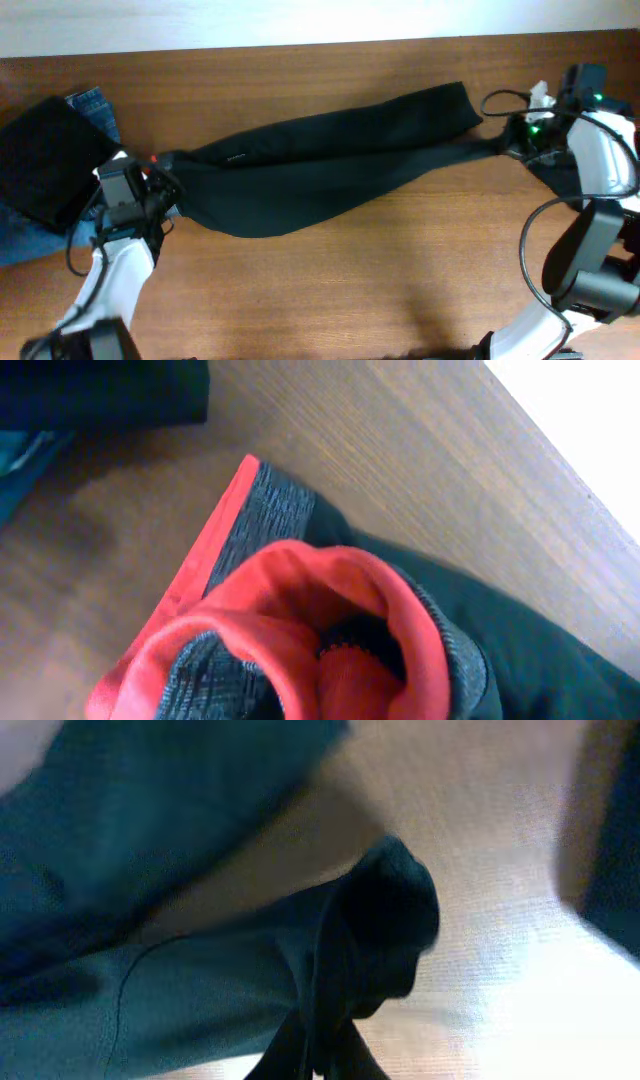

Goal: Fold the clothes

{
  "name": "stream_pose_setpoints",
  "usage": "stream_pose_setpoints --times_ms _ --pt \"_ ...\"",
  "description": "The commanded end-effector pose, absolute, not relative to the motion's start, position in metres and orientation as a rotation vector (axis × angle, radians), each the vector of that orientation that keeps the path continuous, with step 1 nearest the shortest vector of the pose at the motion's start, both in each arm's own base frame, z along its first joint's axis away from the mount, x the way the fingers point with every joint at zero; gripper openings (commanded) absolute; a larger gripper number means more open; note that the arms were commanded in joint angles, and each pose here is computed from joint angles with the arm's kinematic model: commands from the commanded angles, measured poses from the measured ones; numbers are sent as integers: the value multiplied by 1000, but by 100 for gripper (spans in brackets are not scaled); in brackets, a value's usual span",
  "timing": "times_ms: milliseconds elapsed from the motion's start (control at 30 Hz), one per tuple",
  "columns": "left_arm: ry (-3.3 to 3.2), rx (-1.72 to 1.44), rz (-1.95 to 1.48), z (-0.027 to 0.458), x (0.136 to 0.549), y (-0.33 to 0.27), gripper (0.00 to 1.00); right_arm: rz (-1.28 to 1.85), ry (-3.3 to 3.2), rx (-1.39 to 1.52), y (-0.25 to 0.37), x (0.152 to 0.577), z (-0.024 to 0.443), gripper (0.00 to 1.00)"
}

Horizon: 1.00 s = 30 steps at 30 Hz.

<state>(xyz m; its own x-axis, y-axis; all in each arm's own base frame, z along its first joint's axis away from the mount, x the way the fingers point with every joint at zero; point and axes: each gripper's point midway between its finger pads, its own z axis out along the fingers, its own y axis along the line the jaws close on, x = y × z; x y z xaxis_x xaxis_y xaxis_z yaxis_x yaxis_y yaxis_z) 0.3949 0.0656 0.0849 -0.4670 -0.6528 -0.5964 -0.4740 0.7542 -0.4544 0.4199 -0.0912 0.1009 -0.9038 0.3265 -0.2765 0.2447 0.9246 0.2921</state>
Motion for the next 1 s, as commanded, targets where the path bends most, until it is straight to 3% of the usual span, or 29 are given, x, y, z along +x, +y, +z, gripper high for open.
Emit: stream_pose_setpoints --times_ms 0,333,567,633,667,700,767,900,967 --pt "2124 -847 -282 79 408 71 1 358 2711 334 -75 442 107 5" --pt "1959 -776 -301 94 444 79 1 291 2607 302 -56 491 92 4" --pt "1901 -769 -280 88 458 86 0 288 2527 447 -65 519 71 5" --pt "1896 -776 -266 85 463 90 0 285 2514 504 -69 524 61 13" --pt "1897 -787 -251 82 465 93 13 287 2508 550 -71 526 55 29" --pt "1898 -797 -235 78 468 96 37 292 2503 606 -73 528 47 40" --pt "1904 -806 -224 71 474 99 99 291 2511 715 -77 526 29 43" --pt "1949 -815 -232 58 488 99 99 300 2542 809 -82 518 8 99" --pt "1984 -826 -227 54 490 99 99 292 2561 795 -85 514 7 99"
